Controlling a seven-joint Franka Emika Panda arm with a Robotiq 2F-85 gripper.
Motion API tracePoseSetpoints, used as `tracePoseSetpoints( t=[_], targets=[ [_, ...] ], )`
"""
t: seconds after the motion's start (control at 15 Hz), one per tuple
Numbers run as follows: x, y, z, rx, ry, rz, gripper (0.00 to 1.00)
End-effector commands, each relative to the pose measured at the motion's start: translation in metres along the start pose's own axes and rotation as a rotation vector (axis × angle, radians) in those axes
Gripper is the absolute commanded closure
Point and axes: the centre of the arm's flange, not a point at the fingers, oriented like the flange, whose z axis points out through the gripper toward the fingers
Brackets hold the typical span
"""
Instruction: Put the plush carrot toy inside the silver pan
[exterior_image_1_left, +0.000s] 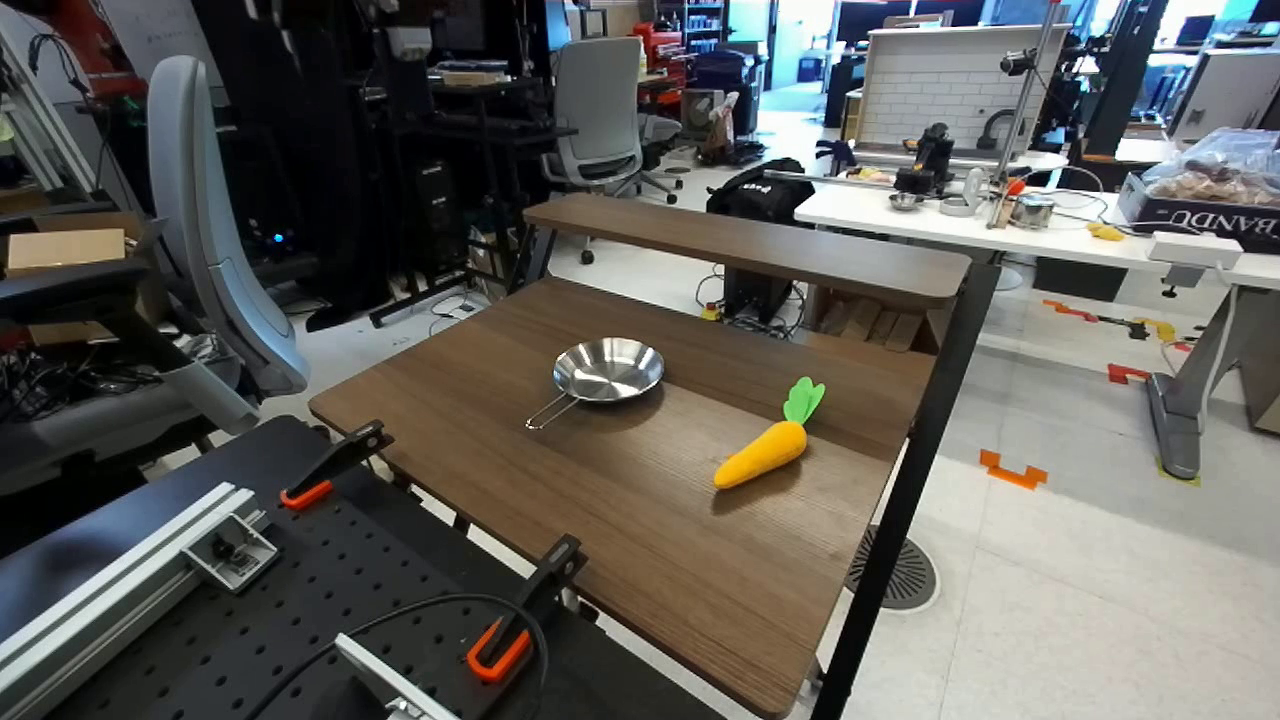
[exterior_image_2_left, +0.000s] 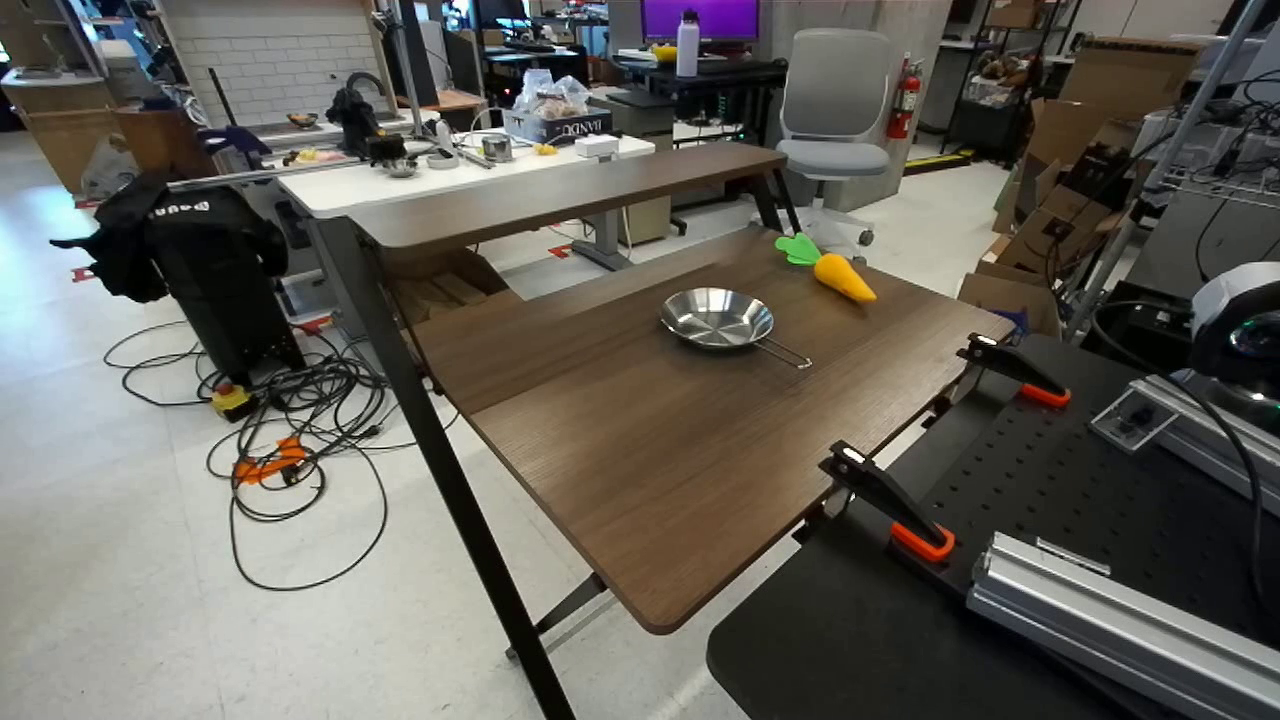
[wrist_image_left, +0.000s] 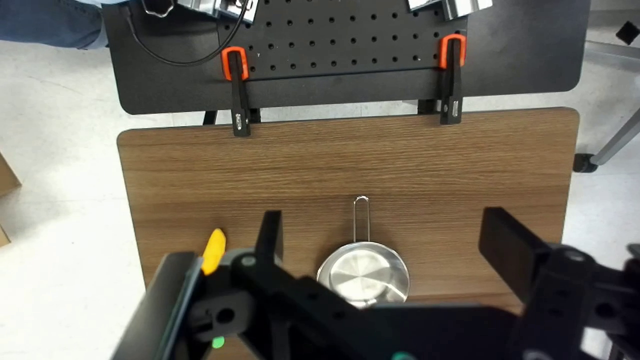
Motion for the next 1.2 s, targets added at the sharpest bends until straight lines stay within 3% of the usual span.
tracePoseSetpoints(
  t=[0.0, 1.13],
  targets=[
    [0.023, 0.023, 0.026, -0.014, 0.020, 0.036, 0.00],
    [0.158, 0.140, 0.153, -0.076, 0.052, 0.213, 0.00]
  ],
)
